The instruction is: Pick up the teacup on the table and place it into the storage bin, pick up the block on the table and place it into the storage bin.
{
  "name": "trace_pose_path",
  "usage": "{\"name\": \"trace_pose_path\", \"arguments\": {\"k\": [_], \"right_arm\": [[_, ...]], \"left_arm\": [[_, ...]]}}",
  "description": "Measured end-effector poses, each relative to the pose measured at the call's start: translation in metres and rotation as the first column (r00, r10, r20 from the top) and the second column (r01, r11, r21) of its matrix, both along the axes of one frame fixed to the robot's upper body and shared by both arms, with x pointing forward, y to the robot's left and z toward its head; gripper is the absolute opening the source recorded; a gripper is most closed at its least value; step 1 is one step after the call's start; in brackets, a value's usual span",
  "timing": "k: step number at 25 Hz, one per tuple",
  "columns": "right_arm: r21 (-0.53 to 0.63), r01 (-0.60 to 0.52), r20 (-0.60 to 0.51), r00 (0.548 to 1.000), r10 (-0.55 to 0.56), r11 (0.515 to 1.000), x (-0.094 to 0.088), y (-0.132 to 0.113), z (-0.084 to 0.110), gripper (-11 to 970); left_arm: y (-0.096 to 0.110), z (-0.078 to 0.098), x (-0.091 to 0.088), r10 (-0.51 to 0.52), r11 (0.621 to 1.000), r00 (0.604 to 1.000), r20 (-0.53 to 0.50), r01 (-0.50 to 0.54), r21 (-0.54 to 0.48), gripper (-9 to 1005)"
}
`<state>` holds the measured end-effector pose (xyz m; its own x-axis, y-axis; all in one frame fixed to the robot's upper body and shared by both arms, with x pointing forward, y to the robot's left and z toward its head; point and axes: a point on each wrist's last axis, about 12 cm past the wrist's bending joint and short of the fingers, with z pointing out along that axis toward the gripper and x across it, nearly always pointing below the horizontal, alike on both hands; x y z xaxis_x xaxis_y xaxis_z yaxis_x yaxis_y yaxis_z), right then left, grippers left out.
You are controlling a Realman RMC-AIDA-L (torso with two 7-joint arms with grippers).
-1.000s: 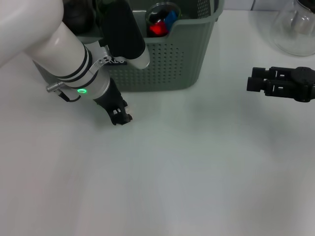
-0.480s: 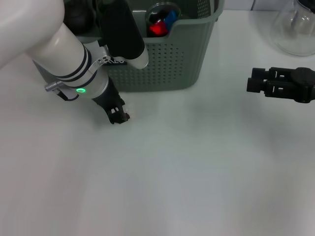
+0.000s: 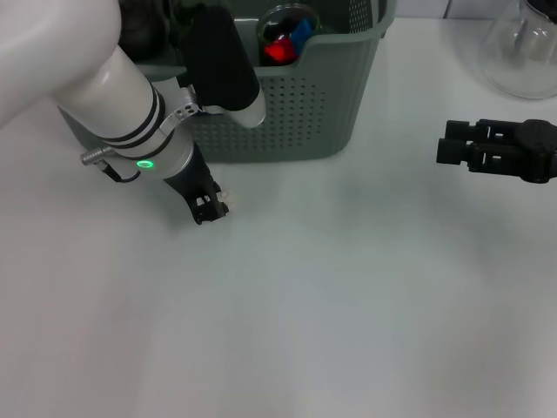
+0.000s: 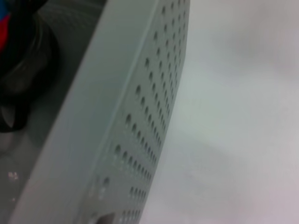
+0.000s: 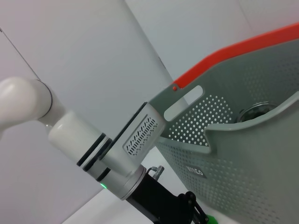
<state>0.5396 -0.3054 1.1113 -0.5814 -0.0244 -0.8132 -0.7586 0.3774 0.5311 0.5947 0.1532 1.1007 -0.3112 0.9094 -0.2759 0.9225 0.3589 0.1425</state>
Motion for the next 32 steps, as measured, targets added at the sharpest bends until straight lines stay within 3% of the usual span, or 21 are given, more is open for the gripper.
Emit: {"name": "trace_pose_path", "arguments": {"k": [11,17,20,24,26,28,32], "right_arm": [[0.002,0.011,0.005,1.0,-0.011,1.0,-0.002,-0.003,-0.001,701],[0.001,0.012,0.009,1.0,-0.012,1.0,-0.003,-0.004,-0.001,701],[0.002,0.006,0.01,1.0,-0.006,1.0,-0.003,-0.005,0.0,701],[0.003,0.0,0.012,1.0,0.0,1.0,-0.004,-0.007,0.001,701],[0.005,0.001,0.013,1.0,-0.001,1.0,-0.004,-0.007,0.002,701],[0.007,0.002,0.014,1.0,-0.002,1.0,-0.004,-0.008,0.002,701],[0.012,0.002,0.016,1.0,-0.002,1.0,-0.004,-0.009,0.003,701]], "left_arm": [[-0.002,0.003,-0.003,0.02,1.0,1.0,-0.013,-0.02,0.02,251],[0.002,0.019,-0.009,0.031,0.999,0.999,-0.016,-0.032,-0.025,216],[0.004,0.029,-0.017,0.044,0.996,0.998,-0.055,-0.048,-0.08,200],[0.018,0.046,-0.029,0.067,0.964,0.985,-0.162,-0.106,-0.243,197],[0.027,0.059,-0.036,0.032,0.922,0.973,-0.229,-0.118,-0.369,196],[0.038,0.078,-0.04,-0.025,0.847,0.964,-0.266,-0.121,-0.517,196],[0.059,0.124,-0.034,-0.114,0.636,0.971,-0.211,-0.092,-0.766,196]]}}
